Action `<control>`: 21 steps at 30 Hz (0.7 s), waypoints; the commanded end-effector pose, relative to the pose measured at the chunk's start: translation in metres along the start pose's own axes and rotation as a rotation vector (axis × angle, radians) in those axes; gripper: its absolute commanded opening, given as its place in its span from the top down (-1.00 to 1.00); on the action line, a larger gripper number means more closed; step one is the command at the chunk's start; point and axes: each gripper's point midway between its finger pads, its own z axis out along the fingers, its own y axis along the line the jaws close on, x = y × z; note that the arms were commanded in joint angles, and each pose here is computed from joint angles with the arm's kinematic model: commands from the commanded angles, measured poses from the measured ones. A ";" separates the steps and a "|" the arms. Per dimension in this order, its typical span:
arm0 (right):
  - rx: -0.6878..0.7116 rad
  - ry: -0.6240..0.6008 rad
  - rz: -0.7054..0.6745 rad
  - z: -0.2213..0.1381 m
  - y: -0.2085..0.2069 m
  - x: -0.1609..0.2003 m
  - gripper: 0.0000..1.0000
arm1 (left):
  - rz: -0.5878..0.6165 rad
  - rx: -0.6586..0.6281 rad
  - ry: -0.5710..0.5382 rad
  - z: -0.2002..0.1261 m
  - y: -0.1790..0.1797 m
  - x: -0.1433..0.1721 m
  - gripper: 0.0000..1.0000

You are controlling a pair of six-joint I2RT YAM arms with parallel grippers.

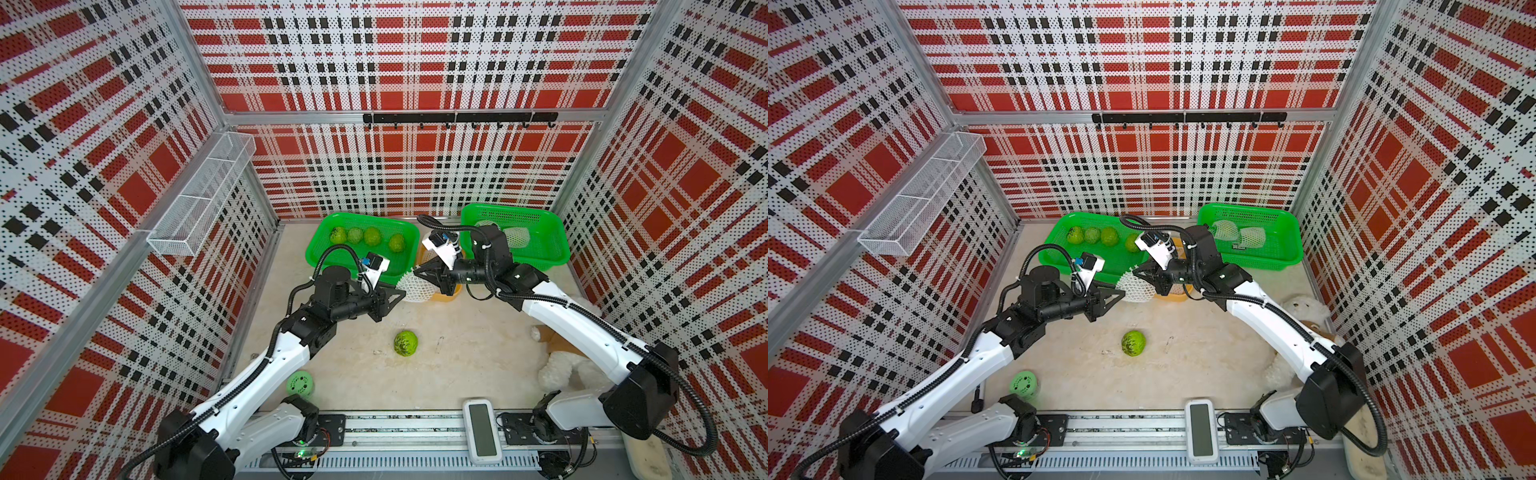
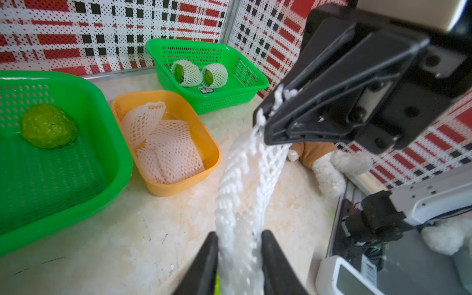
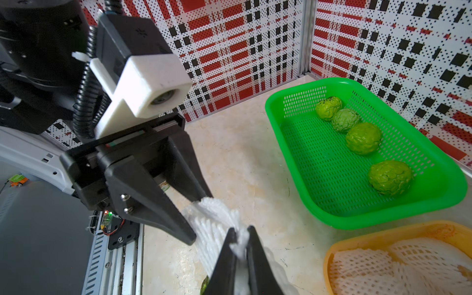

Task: Sleeve custard apples in foam nets
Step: Open the foam net.

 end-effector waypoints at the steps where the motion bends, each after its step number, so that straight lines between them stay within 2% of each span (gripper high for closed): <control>1: 0.018 -0.045 -0.034 -0.007 0.003 -0.017 0.57 | 0.025 0.030 -0.029 -0.002 -0.005 -0.014 0.55; 3: 0.016 -0.054 -0.027 -0.008 0.003 -0.020 0.45 | 0.014 0.044 -0.023 -0.001 -0.006 -0.013 0.48; 6: 0.015 -0.062 -0.022 -0.008 0.003 -0.022 0.21 | 0.008 0.050 -0.016 -0.001 -0.005 -0.013 0.54; 8: 0.031 -0.059 -0.019 -0.010 0.001 -0.022 0.00 | 0.012 0.039 -0.011 -0.003 -0.004 -0.012 0.65; 9: 0.035 -0.055 -0.017 -0.011 0.001 -0.022 -0.06 | 0.017 0.034 -0.012 -0.004 -0.005 -0.012 0.76; 11: 0.052 -0.048 -0.011 -0.014 -0.003 -0.020 -0.18 | 0.022 0.016 -0.013 -0.009 -0.004 -0.013 0.83; 12: 0.064 -0.046 0.000 -0.017 -0.007 -0.019 -0.23 | 0.024 0.015 -0.014 -0.011 -0.005 -0.013 0.94; 16: 0.072 -0.086 0.056 -0.032 -0.018 -0.020 -0.34 | 0.029 0.007 -0.031 -0.018 -0.004 -0.016 0.97; 21: 0.070 -0.110 0.060 -0.046 -0.017 -0.019 -0.43 | 0.039 0.019 -0.034 -0.021 -0.007 -0.018 0.97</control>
